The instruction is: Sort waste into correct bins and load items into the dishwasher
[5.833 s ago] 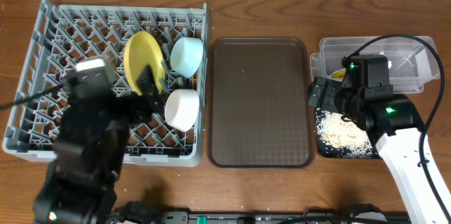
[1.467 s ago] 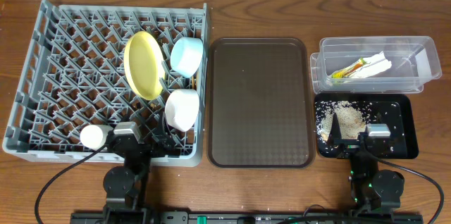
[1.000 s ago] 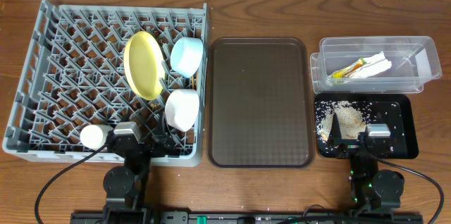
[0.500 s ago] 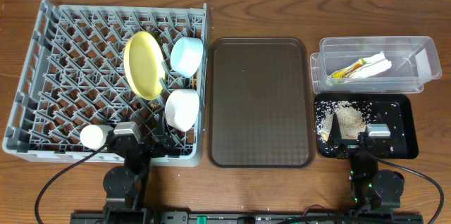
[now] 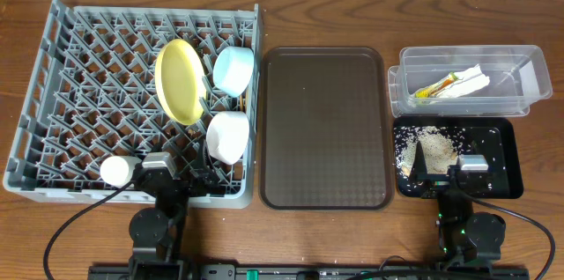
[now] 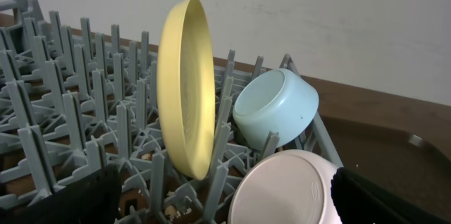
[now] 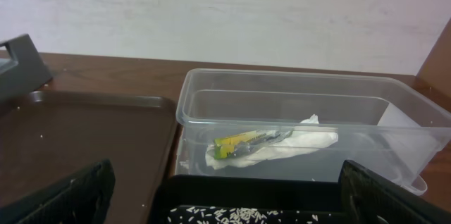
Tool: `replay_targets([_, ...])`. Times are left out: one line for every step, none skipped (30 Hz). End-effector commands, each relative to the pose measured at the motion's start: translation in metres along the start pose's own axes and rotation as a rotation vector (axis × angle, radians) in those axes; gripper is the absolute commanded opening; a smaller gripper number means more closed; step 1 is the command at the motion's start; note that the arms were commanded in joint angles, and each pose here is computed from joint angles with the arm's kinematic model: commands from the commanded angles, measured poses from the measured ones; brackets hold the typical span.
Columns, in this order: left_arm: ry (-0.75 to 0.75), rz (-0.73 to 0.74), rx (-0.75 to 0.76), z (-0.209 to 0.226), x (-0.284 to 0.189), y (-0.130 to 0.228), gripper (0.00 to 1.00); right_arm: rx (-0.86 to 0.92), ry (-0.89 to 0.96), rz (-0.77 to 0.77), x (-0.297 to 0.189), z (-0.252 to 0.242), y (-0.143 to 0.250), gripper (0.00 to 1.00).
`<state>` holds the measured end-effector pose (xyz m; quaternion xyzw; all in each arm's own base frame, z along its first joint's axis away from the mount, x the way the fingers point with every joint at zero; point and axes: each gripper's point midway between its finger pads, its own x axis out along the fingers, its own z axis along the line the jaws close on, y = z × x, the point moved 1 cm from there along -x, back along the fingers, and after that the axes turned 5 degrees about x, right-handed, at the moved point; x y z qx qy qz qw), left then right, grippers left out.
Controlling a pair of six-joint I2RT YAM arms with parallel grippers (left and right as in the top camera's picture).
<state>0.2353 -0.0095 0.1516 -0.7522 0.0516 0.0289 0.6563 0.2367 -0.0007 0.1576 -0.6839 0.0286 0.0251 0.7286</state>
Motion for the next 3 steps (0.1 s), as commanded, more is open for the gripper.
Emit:
replay_targets([-0.005,0.054,0.008,0.0019,0.0007,0.0153,0.97,-0.014,0.006,-0.003,-0.0003,-0.0018,-0.0001,0.99])
replay_targets([-0.005,0.054,0.008,0.0019,0.0007,0.0153,0.96,-0.014,0.006,-0.002,-0.0003,-0.0018,0.0001,0.99])
replay_targets([-0.005,0.054,0.008,0.0019,0.0007,0.0153,0.96,-0.014,0.006,-0.003,-0.0003,-0.0018,-0.0001,0.99])
